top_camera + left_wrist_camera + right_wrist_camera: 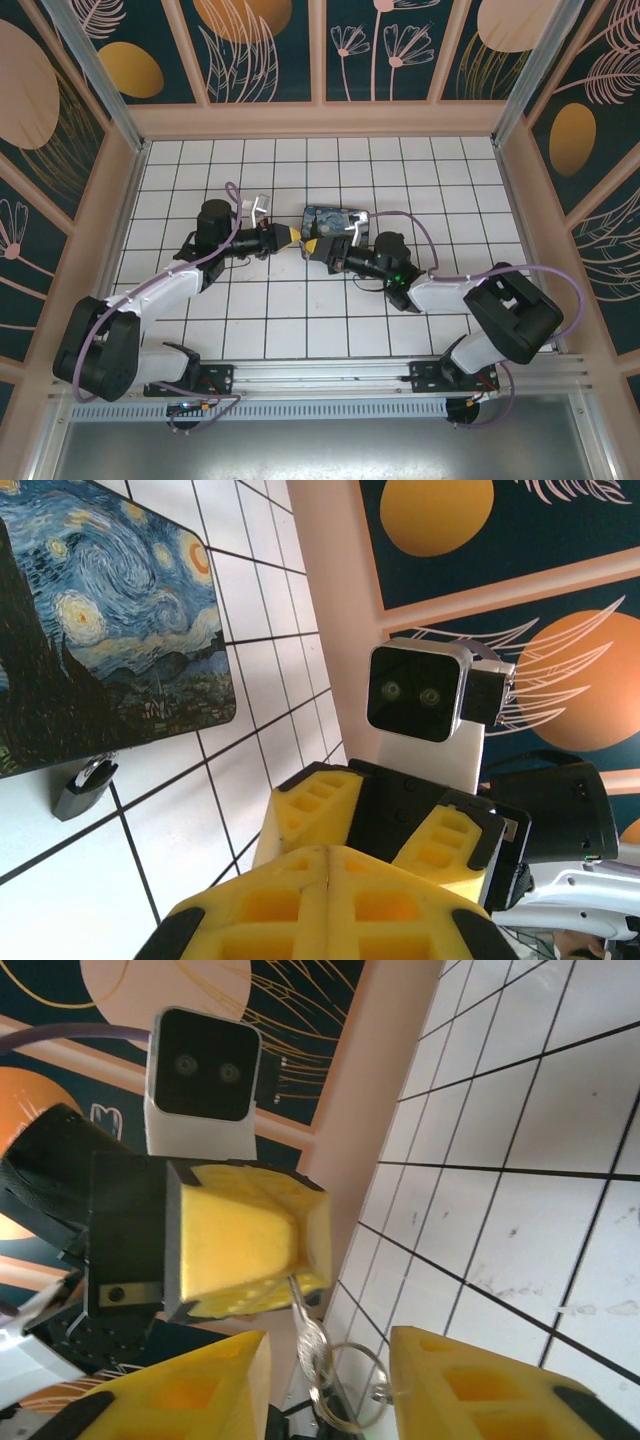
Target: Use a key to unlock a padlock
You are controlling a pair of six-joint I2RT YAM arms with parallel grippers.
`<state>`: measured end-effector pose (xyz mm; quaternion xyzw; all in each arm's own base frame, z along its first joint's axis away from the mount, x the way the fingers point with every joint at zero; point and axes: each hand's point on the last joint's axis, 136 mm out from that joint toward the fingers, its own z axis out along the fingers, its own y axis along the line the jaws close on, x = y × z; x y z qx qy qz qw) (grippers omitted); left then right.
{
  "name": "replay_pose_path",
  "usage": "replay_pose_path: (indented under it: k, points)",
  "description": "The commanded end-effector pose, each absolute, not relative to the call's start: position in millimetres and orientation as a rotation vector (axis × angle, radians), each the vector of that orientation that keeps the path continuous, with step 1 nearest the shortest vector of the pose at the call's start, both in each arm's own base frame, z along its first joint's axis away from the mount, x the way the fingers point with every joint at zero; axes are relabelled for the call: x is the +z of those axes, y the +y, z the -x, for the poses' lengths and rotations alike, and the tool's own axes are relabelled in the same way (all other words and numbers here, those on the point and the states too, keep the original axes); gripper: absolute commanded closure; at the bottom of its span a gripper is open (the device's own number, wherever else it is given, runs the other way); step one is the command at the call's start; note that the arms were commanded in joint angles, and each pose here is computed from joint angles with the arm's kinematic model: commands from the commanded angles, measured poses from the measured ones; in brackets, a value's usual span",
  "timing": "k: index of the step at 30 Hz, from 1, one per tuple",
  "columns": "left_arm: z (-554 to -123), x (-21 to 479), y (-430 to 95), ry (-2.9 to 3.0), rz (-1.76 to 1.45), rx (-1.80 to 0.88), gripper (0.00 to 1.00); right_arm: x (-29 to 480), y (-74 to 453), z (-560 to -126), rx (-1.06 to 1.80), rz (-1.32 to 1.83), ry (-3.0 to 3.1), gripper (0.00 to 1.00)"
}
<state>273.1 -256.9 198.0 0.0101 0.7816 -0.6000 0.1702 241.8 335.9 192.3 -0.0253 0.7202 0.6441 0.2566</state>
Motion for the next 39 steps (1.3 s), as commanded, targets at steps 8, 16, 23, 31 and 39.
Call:
replay_pose_path:
  k: [8,16,23,31,39]
  points:
    - [-283,215,-263,2.142,-0.068,-1.744,1.00,206,339,-244,1.824,0.050,1.875,0.80]
    - [-278,213,-260,2.139,-0.059,-1.734,1.00,216,336,-240,1.855,0.045,1.829,0.88]
    - [-278,207,-259,2.139,-0.027,-1.745,0.99,227,330,-235,1.883,0.015,1.769,0.97]
    - [-288,188,-255,2.207,0.027,-1.642,0.42,192,304,-243,1.754,-0.142,1.877,1.00]
    - [-271,110,-254,2.497,-0.005,-1.008,0.30,144,253,-245,1.492,-0.274,2.065,1.00]
